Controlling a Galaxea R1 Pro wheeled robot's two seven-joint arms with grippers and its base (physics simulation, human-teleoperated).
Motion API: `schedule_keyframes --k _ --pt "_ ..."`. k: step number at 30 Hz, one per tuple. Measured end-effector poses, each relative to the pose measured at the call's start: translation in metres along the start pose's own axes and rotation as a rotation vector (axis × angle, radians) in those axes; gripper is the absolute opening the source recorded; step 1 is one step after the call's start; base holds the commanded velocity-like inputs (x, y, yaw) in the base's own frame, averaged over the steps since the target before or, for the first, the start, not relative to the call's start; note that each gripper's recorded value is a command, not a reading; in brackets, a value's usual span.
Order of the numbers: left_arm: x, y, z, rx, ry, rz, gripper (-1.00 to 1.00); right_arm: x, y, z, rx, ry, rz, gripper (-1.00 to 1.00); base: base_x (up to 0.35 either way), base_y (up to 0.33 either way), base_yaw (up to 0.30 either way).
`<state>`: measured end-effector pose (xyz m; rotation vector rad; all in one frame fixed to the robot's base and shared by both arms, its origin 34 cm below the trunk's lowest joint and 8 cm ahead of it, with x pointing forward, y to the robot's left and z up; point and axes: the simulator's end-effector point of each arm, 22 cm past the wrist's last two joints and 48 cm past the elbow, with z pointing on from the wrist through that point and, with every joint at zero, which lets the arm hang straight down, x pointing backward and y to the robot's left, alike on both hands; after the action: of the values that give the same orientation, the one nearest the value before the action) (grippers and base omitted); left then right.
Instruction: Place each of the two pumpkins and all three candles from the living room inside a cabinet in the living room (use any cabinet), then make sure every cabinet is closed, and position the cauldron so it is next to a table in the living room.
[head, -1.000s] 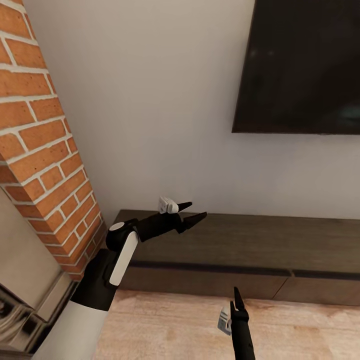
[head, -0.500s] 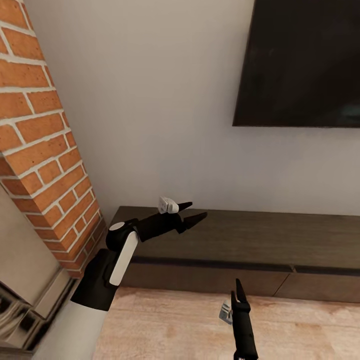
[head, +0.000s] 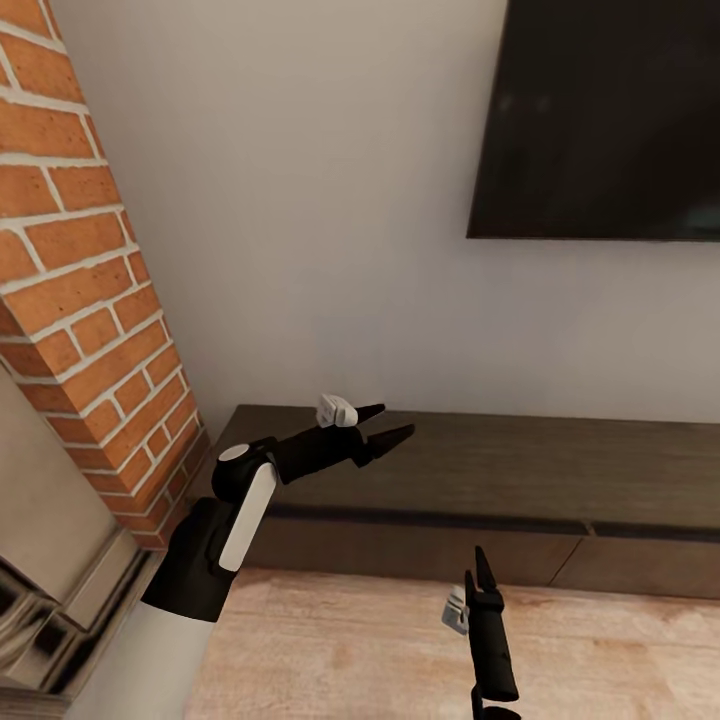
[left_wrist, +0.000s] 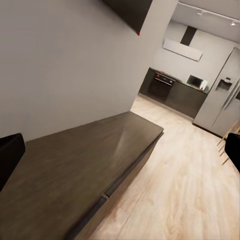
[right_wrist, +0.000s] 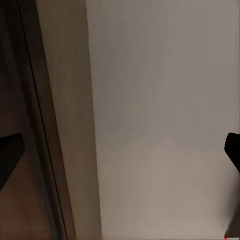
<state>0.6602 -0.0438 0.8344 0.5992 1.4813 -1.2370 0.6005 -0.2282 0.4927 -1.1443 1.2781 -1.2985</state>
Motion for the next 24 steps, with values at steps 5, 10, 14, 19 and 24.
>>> schedule_keyframes --k 5,10,14,19,24 --pt "0.011 0.002 -0.002 0.0 0.0 0.0 1.0 0.004 0.002 0.011 0.022 0.0 0.002 1.0 0.0 0.0 0.0" --pt "0.021 0.004 -0.004 0.0 0.0 0.0 1.0 0.006 0.009 0.019 0.029 0.001 -0.003 1.0 0.0 0.0 0.0" --pt "0.03 0.005 -0.005 0.001 0.0 0.0 1.0 0.009 0.016 0.023 0.025 0.011 0.0 1.0 0.0 0.0 0.0" --pt "0.041 0.006 -0.007 0.002 0.0 0.0 1.0 0.015 0.031 0.024 0.002 0.035 0.012 1.0 0.0 0.0 0.0" --pt "0.051 0.008 -0.01 0.003 -0.003 0.004 1.0 0.009 0.043 0.021 -0.002 0.023 0.047 1.0 0.0 0.0 0.0"
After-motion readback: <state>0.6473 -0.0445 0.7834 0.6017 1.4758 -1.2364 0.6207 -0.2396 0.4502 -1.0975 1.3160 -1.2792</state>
